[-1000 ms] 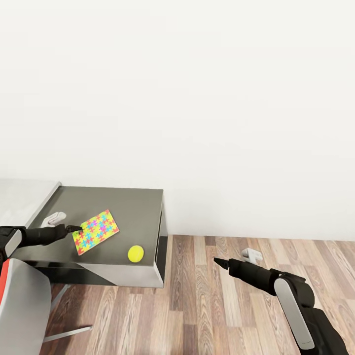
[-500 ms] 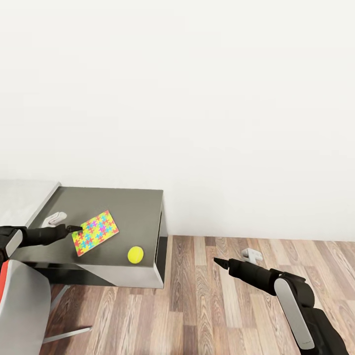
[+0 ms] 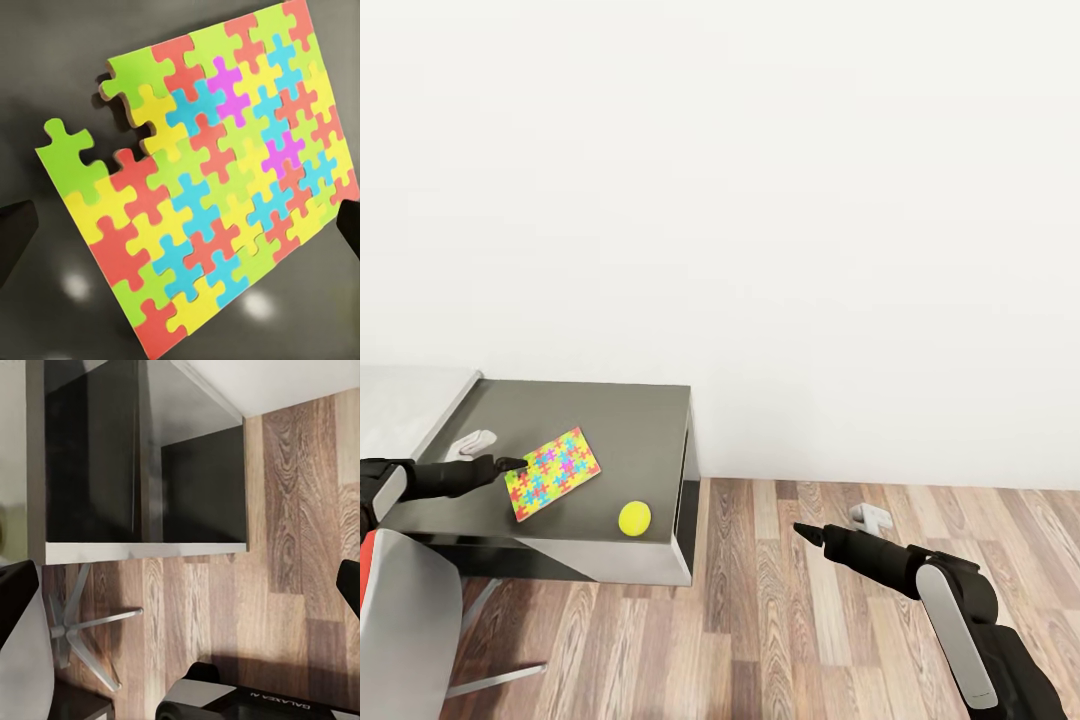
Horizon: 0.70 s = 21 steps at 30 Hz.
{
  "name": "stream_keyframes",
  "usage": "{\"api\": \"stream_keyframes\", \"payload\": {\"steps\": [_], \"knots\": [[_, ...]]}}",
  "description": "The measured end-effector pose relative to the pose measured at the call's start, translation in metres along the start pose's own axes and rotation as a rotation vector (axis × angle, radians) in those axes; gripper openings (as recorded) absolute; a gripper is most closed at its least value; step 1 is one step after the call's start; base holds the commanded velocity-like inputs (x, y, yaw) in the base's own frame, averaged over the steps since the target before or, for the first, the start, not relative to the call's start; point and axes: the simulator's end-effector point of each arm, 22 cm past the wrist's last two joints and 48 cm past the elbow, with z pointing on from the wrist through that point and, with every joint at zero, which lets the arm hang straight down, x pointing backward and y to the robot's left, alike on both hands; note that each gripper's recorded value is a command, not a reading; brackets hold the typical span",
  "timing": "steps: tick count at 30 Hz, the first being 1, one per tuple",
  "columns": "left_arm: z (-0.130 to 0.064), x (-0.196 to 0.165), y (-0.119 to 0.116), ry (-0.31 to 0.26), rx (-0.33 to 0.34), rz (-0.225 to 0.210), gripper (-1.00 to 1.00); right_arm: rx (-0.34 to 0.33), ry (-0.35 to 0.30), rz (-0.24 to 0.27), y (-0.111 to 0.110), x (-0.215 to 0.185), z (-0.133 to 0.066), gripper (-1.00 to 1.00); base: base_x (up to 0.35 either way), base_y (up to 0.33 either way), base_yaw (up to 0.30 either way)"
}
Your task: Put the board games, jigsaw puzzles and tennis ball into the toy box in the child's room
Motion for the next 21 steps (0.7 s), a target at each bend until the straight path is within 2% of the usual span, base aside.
{"api": "stream_keyframes", "payload": {"steps": [21], "knots": [[0.015, 0.012, 0.003, 0.027, -0.002, -0.006, 1.0, 0.008, 0.022, 0.012, -0.007, 0.009, 0.007, 1.0, 0.0, 0.0, 0.041]]}}
